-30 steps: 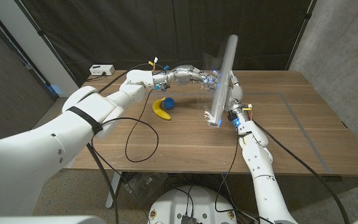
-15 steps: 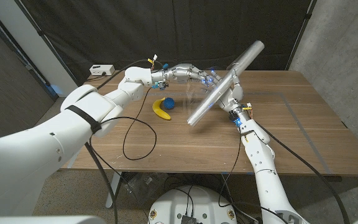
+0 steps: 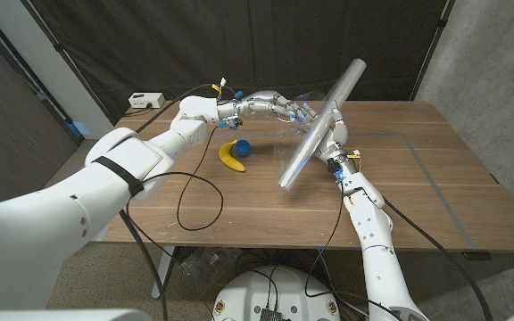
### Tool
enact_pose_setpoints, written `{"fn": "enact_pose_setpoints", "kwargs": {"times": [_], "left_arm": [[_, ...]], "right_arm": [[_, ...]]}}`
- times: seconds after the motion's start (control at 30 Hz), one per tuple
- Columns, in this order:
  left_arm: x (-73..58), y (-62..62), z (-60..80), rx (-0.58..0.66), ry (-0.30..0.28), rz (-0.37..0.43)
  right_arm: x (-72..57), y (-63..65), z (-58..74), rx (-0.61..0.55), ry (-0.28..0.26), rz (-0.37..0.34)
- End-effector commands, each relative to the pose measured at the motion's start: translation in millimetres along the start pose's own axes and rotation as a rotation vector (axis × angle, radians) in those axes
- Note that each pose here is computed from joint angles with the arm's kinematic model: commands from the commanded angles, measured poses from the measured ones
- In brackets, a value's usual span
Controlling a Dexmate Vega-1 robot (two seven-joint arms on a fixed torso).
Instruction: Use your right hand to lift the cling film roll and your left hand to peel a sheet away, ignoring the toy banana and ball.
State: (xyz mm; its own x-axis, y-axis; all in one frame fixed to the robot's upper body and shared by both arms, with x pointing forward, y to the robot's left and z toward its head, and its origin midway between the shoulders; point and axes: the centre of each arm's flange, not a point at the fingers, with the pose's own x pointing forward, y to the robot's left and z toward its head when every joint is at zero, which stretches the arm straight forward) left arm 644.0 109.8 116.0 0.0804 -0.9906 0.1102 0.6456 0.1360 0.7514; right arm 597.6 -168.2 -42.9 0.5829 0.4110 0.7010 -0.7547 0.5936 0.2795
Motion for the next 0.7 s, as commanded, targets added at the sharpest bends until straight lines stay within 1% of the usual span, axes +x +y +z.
{"fn": "enact_pose_setpoints", "kwargs": {"times": [0.03, 0.1, 0.3, 0.6, 0.7], "left_arm": [[-1.5, 0.3, 19.3, 0.039, -0.069, 0.113], [-2.1, -1.1, 22.6, 0.045, -0.080, 0.135], [-3.6, -3.3, 31.7, 0.067, -0.092, 0.176], [-5.5, -3.8, 41.9, 0.085, -0.090, 0.180], [-3.7, -4.1, 48.3, 0.096, -0.100, 0.179]], "right_arm": [[-7.5, -5.0, -3.1, 0.056, -0.012, -0.033], [-8.8, -6.2, -3.0, 0.067, -0.006, -0.024], [-11.5, -8.9, -5.4, 0.094, -0.024, -0.034], [-15.2, -12.1, -4.8, 0.097, -0.036, -0.052], [-16.8, -12.7, -5.1, 0.107, -0.039, -0.062]]}}
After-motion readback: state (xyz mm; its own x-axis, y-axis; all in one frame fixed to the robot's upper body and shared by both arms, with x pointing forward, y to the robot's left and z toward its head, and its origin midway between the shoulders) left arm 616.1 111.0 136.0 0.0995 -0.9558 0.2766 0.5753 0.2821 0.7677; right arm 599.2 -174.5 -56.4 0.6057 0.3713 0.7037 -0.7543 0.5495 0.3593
